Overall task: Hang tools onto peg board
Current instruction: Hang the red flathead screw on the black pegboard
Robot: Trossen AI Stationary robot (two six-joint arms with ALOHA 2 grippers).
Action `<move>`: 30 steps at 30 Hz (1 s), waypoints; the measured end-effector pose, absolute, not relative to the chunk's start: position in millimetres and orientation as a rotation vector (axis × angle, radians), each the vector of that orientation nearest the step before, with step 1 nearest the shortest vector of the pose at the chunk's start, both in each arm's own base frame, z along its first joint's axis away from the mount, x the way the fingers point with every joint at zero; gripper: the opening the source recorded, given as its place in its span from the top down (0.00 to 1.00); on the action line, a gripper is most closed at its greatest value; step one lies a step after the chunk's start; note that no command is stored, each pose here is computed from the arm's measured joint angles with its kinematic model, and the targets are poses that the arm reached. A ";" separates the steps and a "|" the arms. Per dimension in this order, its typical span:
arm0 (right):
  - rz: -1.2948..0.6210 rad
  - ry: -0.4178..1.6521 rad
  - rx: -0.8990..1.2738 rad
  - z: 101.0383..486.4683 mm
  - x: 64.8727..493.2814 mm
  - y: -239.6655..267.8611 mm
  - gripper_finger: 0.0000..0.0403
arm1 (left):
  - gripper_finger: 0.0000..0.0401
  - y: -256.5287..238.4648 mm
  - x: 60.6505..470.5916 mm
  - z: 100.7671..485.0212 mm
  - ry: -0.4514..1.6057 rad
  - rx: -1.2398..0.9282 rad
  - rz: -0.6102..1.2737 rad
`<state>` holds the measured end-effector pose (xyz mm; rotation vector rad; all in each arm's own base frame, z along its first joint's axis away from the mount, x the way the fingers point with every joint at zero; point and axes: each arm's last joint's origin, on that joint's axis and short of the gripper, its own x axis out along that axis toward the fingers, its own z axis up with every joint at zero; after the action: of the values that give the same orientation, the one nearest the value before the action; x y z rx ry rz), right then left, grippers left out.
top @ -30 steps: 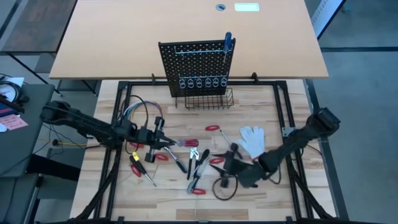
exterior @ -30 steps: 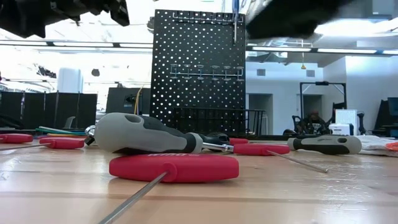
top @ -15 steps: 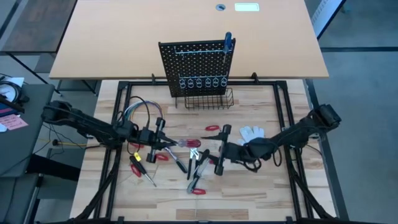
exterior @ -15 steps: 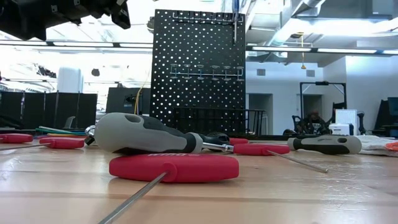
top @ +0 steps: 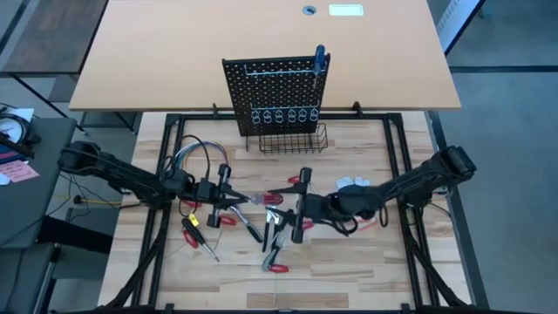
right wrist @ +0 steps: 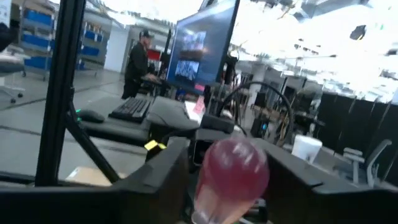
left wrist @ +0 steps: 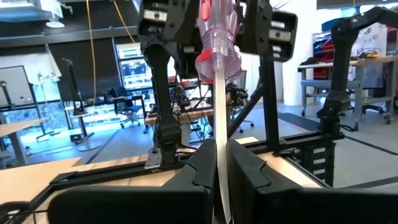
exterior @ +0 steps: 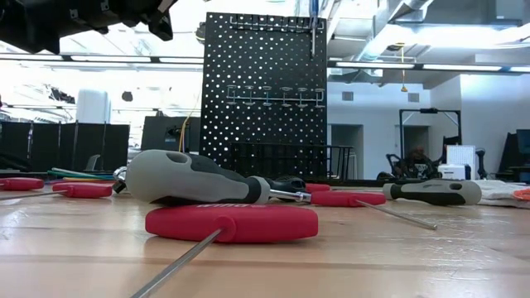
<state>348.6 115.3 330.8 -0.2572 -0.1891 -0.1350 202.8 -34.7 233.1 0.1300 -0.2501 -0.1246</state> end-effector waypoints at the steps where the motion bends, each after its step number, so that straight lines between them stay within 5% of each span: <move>1: -0.136 -0.171 -0.254 332.2 349.8 114.7 0.60 | 0.97 -34.8 202.8 232.8 -0.247 0.130 -0.126; 4: -0.160 -0.136 -0.239 334.9 350.8 115.8 0.72 | 0.97 -34.7 203.2 231.4 -0.233 0.133 -0.123; 12: -0.345 0.055 -0.309 368.5 349.3 125.6 0.72 | 0.93 -33.0 205.5 226.6 -0.156 0.205 -0.064; 20: -0.496 0.280 -0.141 440.1 335.0 85.0 0.72 | 0.81 -29.2 206.0 209.6 0.004 0.284 0.071; 30: -0.351 0.428 0.059 429.3 340.1 52.2 0.72 | 0.65 -26.8 220.4 221.4 0.081 0.497 0.220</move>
<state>340.1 52.2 429.3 0.0590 0.4280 -0.3514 220.4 -26.8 221.4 0.4974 0.0814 0.2202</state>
